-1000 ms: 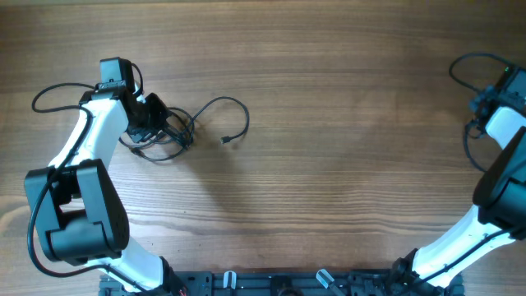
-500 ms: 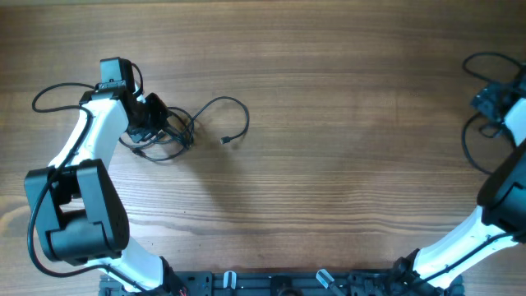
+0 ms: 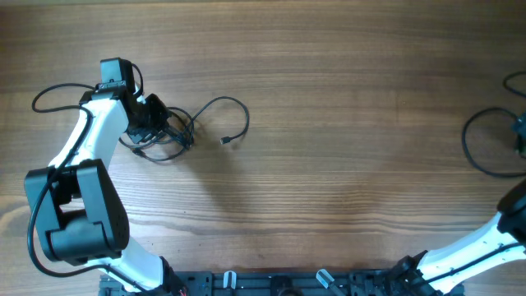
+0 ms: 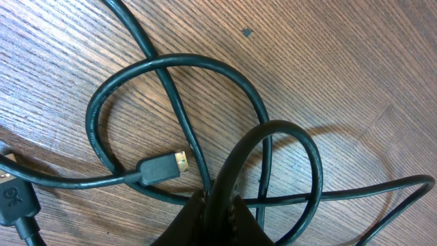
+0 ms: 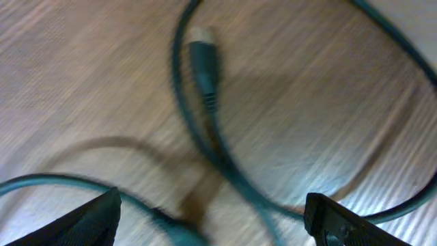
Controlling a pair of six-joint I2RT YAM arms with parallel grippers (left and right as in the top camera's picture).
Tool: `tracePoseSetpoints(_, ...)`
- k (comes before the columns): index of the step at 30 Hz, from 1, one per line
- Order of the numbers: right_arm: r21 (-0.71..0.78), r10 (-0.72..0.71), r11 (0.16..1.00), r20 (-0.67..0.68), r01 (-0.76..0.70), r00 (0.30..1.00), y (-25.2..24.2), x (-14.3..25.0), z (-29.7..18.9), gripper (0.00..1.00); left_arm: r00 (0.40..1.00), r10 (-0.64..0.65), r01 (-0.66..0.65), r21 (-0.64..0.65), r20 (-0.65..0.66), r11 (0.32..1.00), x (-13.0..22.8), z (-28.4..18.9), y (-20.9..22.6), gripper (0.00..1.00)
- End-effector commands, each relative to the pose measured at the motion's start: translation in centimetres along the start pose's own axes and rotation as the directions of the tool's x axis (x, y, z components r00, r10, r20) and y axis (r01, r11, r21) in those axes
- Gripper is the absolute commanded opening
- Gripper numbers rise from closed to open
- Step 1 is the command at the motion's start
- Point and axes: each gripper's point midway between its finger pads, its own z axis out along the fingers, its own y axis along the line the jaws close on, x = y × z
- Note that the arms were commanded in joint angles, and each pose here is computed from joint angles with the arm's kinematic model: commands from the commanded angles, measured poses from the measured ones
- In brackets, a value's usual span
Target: Untangle cables
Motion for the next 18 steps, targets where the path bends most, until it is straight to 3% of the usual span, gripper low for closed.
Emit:
tracePoseSetpoints(1,-0.088,-0.025,0.996,-0.027,0.022,0.999,-0.8,1.0,2.2,0.87,1.0,0.014,-0.015,-0.022,-0.006,1.0,0.0,0.5,0.3,0.13)
tracePoseSetpoints(2,-0.141,-0.011,0.99,-0.017,0.009,1.0,-0.4,0.9,2.3,0.9,1.0,0.014,-0.015,-0.022,-0.006,1.0,0.0,0.5,0.3,0.13)
tracePoseSetpoints(3,-0.197,0.006,0.98,-0.011,-0.008,1.0,0.0,0.7,2.2,1.0,1.0,0.014,-0.015,-0.022,-0.006,1.0,0.0,0.5,0.3,0.13)
tracePoseSetpoints(7,-0.341,0.014,0.94,0.04,0.0,0.999,1.7,-0.3,1.8,1.0,1.0,0.015,-0.015,-0.019,-0.002,1.0,-0.1,0.5,0.2,0.13)
tracePoseSetpoints(13,-0.341,-0.212,0.905,0.161,0.256,0.964,2.2,-1.0,1.7,1.0,1.0,0.015,-0.015,-0.02,-0.002,1.0,-0.1,0.5,0.2,0.13)
tracePoseSetpoints(18,-0.328,-0.311,0.876,0.18,0.355,0.933,2.1,-0.1,2.0,1.0,1.0,0.015,-0.015,-0.021,-0.002,1.0,-0.1,0.5,0.3,0.14)
